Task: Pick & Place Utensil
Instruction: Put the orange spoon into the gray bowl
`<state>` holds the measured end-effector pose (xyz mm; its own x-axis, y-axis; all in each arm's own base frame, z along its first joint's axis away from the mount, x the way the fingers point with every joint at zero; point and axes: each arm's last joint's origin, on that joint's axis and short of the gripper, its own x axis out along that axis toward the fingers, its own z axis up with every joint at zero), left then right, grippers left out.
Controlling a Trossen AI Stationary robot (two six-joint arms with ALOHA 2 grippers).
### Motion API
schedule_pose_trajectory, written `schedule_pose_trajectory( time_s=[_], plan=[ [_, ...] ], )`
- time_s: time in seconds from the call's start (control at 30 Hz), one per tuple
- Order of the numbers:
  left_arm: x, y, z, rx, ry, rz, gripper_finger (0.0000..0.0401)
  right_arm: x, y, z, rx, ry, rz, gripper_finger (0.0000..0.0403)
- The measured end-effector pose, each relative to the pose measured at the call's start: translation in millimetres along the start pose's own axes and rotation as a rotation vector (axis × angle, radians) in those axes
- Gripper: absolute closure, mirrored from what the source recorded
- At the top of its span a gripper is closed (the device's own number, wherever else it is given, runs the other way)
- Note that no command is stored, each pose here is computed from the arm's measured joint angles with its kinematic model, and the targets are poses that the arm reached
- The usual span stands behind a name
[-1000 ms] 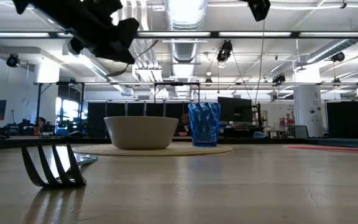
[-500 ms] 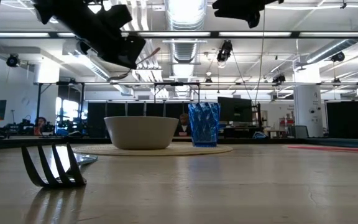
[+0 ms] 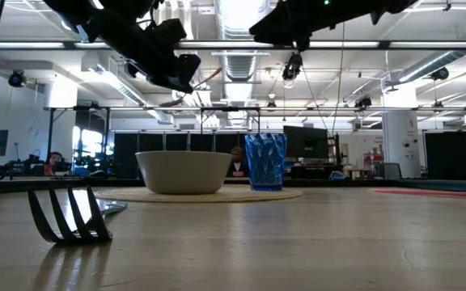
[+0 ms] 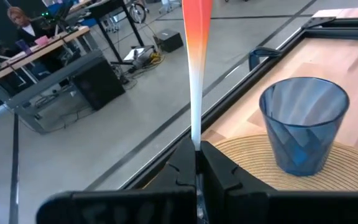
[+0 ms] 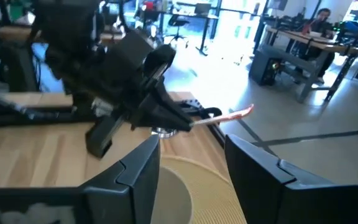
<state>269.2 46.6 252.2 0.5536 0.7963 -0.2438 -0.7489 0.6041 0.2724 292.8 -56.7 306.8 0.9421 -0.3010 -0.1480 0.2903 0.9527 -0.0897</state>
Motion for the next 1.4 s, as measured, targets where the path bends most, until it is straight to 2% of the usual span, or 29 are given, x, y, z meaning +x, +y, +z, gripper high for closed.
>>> schedule_pose_trajectory(
  time_s=[0.27, 0.57, 1.13, 1.4],
  plan=[
    [0, -1, 7, -0.009, -0.061, -0.073, 0.0401, 32, -11, -5, 0.134, -0.019, -0.047, 0.0222],
    [0, -2, 11, -0.023, -0.093, -0.107, 0.0401, 63, -9, -5, 0.188, 0.028, -0.050, 0.0216],
    [-7, -9, 13, -0.061, -0.110, -0.145, 0.0401, 92, -14, -12, 0.300, 0.084, -0.102, 0.0220],
    [-8, -10, 13, -0.067, -0.109, -0.149, 0.0400, 91, -14, -11, 0.308, 0.080, -0.102, 0.0258]
  ],
)
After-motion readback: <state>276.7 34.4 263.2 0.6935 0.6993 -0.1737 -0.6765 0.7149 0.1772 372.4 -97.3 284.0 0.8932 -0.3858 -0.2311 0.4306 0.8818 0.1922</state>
